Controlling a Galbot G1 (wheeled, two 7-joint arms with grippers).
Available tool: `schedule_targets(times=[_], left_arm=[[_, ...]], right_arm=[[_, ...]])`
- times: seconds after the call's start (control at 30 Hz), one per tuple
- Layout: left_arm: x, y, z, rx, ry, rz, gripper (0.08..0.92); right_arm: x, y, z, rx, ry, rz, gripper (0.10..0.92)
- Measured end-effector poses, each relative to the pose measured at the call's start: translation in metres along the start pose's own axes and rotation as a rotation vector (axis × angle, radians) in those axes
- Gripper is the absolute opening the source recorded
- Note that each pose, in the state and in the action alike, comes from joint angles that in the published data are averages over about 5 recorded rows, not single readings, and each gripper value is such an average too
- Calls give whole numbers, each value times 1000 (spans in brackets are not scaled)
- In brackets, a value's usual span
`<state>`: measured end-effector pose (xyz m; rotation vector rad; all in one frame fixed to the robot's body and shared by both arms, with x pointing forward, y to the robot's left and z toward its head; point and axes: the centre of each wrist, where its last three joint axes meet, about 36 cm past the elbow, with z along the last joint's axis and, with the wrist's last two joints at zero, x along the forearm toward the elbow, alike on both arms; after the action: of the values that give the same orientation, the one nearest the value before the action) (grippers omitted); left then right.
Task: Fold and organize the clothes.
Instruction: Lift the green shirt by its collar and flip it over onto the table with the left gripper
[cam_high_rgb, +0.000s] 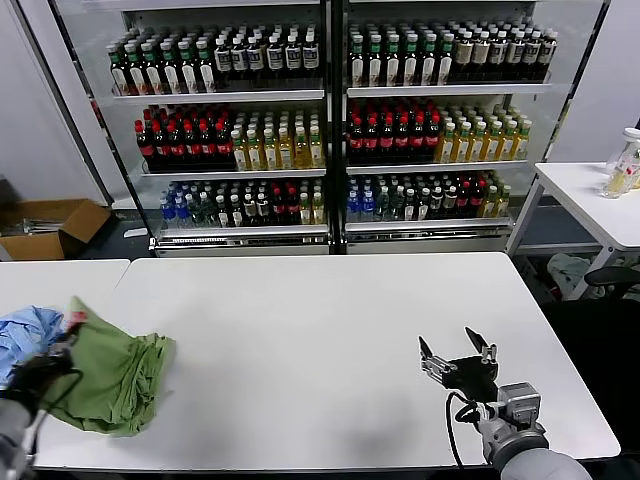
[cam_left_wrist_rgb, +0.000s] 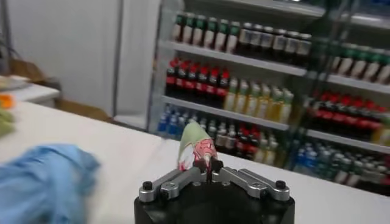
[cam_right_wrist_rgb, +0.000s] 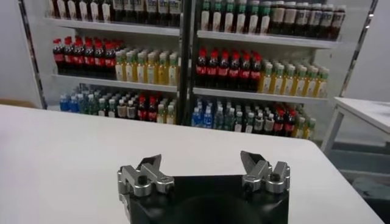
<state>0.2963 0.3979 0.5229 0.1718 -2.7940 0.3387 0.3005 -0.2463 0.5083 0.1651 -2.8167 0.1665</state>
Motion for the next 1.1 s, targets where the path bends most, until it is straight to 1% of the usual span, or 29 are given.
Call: schedule_targets(times=[0.1,0.2,0.27,0.33,0.43,0.57,0.7,0.83,0.93,1.03,1.1], left_arm=[[-5,-36,28,33,43,68,92],[-11,-79,58,78,100,166,92],[-14,-107,75,109,129,235,92],[-16,-133,87,136,145,293,92],[-21,-164,99,162,150,346,92],[-31,-197,111,182,142,374,92],[-46,-224,119,196,124,371,92],[-60,-244,123,193,103,364,92],[-68,-255,126,176,88,365,126],[-70,-263,129,152,71,383,218],[-67,-267,131,130,57,405,296]], right_arm=[[2,1,0,3,0,2,823],[2,0,-1,6,-3,5,823],[3,-1,-1,7,-5,9,823],[3,-1,-2,7,-6,12,823],[3,-1,-2,7,-7,13,823],[4,-1,-2,7,-9,15,823],[5,-3,-3,12,-11,18,823],[5,-4,-5,15,-16,20,823],[5,-3,-6,16,-21,18,823],[4,-3,-7,17,-25,12,823],[2,-3,-8,18,-27,7,823]])
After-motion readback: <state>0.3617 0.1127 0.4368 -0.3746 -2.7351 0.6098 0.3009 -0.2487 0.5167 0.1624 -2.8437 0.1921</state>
